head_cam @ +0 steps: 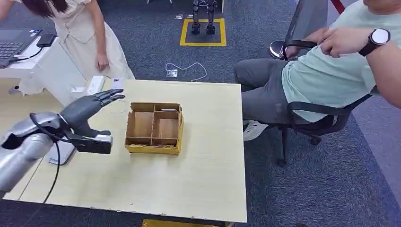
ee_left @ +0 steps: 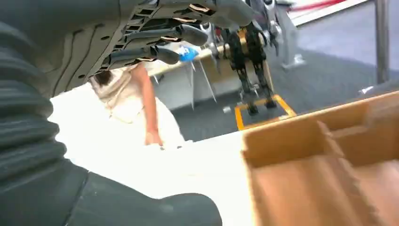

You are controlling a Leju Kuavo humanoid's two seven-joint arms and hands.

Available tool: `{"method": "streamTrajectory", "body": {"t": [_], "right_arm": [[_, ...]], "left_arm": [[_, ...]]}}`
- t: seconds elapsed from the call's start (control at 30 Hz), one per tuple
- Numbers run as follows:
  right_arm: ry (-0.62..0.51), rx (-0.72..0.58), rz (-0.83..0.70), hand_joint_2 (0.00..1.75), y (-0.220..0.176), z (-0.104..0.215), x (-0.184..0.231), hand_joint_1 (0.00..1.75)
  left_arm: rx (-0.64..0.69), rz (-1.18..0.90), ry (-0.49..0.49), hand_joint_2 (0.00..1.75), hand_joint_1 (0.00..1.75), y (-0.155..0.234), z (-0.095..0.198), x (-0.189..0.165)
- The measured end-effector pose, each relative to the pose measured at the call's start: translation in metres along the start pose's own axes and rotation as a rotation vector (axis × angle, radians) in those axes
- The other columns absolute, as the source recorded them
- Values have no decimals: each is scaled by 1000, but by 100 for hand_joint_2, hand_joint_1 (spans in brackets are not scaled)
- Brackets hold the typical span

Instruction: Pass the card to the sensor for recognition and then transmit it.

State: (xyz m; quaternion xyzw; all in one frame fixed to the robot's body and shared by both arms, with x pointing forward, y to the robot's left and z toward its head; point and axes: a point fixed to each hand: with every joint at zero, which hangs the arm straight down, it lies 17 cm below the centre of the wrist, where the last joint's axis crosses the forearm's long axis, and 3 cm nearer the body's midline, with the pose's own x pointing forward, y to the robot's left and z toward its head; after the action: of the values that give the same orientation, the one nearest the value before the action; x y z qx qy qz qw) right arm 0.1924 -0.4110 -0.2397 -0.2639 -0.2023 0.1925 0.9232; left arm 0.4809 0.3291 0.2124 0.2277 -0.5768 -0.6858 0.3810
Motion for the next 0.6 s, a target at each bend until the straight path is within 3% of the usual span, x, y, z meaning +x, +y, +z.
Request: {"method": "streamTrajectory", "body": {"t": [0.1,0.2,0.6], "right_arm": [[3,-4,1,0,-3,-1,-3,0],[-2,-4,0,0,-3,-1,-1,0],[-6,-5,1,0,-3,-1,0,0]], "left_arm": [[-7,-33,5,175,0,47,37,-8],[-14,-95,31,175,0,67,56,-9],[-41,-177,34,175,0,80,83,2]]}}
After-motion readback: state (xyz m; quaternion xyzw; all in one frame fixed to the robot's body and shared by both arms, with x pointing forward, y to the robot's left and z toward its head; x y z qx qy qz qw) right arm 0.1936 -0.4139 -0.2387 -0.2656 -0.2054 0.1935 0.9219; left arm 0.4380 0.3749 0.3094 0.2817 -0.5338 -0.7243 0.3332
